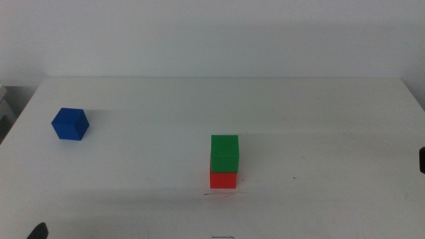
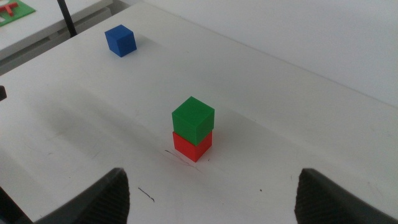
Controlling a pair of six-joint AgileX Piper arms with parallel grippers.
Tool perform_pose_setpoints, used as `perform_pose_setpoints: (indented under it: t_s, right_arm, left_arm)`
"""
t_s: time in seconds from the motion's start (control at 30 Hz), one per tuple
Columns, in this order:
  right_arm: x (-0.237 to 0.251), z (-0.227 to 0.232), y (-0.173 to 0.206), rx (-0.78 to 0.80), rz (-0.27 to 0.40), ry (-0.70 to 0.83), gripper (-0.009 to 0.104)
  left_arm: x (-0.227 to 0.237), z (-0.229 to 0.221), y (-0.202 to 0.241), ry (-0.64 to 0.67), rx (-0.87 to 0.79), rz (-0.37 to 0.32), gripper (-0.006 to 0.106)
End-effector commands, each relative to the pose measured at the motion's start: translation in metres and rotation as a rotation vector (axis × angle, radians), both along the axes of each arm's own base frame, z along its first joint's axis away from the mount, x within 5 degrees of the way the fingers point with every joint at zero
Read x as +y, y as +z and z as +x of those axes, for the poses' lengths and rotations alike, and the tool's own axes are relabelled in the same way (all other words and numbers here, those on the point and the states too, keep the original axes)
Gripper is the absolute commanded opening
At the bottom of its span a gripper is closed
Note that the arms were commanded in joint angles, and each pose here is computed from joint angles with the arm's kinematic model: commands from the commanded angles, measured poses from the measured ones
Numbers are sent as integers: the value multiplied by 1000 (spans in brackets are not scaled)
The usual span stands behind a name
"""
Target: Stack red cubes first, then green, then blue cubes in a specific spot.
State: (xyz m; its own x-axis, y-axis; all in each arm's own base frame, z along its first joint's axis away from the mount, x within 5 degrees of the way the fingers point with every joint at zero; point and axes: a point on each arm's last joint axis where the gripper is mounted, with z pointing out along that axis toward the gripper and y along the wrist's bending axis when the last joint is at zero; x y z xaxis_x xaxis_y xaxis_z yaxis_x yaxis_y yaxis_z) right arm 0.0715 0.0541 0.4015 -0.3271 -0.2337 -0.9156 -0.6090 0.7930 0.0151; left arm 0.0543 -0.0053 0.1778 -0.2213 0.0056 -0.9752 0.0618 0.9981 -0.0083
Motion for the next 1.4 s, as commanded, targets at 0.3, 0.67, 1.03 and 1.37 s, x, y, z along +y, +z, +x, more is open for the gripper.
perform_pose_setpoints:
  t_s: [0.3, 0.67, 1.03, 1.37]
  right_arm:
    - [0, 4, 12, -76, 39, -17, 68]
    - [0, 4, 12, -77, 38, -17, 68]
    - [0, 4, 12, -77, 38, -17, 68]
    - [0, 4, 12, -77, 38, -17, 68]
  left_arm:
    - [4, 28, 89, 67, 150, -60, 93]
    - [10, 129, 168, -28, 716, 7, 93]
    - [22, 233, 166, -65, 861, 80, 93]
    - [48, 325, 156, -114, 929, 146, 93]
